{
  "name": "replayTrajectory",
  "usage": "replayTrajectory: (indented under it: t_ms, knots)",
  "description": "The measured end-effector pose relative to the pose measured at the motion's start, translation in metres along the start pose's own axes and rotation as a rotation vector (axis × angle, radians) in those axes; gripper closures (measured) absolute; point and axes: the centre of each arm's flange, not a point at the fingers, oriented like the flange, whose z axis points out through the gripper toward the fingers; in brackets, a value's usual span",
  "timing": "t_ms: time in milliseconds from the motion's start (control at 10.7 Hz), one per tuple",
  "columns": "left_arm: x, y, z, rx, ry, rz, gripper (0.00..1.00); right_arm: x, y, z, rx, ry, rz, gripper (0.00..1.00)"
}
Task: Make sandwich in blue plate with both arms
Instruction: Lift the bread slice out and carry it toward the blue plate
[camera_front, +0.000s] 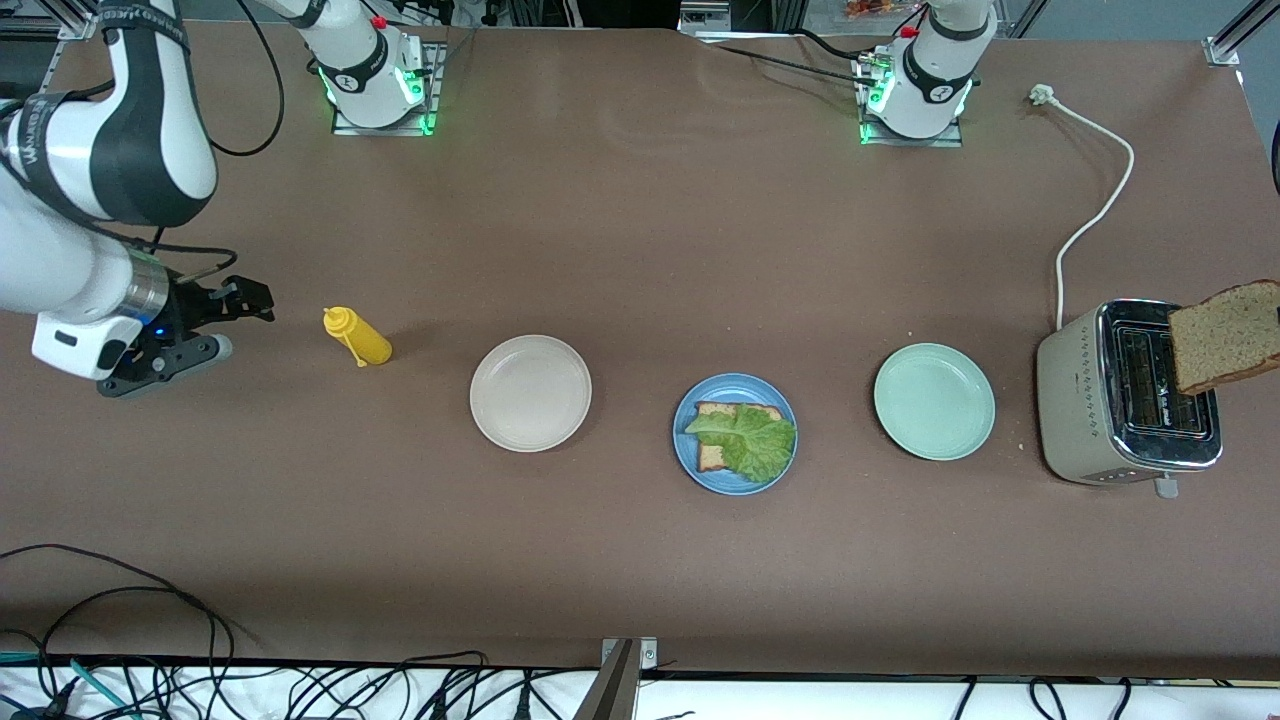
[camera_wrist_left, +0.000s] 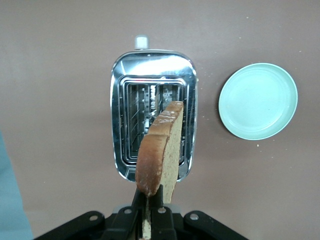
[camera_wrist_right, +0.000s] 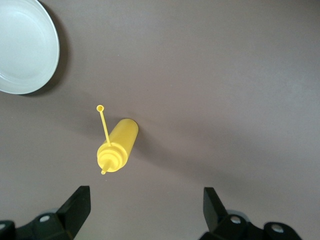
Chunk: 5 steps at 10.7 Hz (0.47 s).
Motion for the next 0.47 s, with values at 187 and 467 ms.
replayTrajectory:
  t_ms: [187,467]
  knots:
    - [0.006,0.016,-0.002,-0.001,0.005,0.029,0.93,-0.013,-0.012,0.002,-0.019,0.020,0.032,0.00]
    - [0.024,0.085,-0.009,0.010,0.004,0.109,0.93,-0.024,-0.026,-0.039,-0.017,0.042,0.079,0.00]
